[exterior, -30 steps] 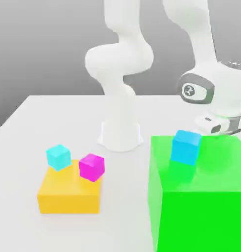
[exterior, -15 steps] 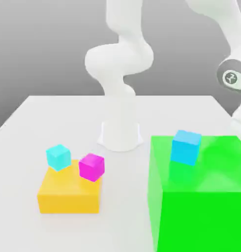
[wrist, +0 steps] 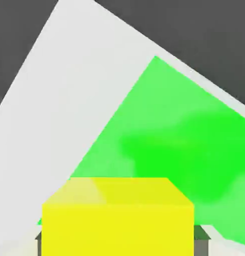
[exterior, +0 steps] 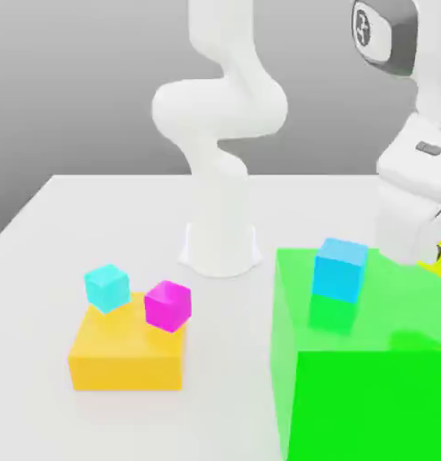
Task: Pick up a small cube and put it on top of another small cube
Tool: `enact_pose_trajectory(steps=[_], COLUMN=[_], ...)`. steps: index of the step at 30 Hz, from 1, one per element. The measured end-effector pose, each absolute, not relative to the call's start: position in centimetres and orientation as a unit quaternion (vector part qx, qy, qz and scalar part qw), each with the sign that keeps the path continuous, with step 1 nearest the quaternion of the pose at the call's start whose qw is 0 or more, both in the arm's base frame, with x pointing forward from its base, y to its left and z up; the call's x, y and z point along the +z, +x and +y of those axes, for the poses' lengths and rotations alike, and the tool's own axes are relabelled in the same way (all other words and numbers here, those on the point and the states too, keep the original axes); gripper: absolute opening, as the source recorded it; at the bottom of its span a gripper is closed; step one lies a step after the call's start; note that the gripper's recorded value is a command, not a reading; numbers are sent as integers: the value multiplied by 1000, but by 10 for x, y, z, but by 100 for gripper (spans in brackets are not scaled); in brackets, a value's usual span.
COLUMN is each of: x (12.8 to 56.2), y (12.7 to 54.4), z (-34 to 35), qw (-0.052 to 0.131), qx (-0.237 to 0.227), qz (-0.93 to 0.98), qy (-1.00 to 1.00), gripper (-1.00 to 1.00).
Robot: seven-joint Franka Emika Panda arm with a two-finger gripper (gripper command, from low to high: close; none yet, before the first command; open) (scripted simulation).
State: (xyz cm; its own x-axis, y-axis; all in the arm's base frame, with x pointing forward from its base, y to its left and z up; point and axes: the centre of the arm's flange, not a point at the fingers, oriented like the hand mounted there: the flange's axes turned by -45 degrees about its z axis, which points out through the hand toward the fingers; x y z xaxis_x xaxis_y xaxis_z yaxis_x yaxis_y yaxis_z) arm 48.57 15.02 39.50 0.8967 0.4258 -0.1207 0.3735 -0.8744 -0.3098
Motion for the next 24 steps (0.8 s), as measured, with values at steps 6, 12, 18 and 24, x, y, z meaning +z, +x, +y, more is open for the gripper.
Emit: enact_pose_trajectory(steps=[6, 12, 18, 24], x=[372, 357, 348, 339], y=[468, 433, 400, 367], z=[-7, -38, -53, -63], qw=[173, 146, 106, 68], qx=[124, 134, 122, 98], qz=[71, 209, 324, 432], qy=[-975, -958, -932, -894], gripper=[-100, -100, -100, -100])
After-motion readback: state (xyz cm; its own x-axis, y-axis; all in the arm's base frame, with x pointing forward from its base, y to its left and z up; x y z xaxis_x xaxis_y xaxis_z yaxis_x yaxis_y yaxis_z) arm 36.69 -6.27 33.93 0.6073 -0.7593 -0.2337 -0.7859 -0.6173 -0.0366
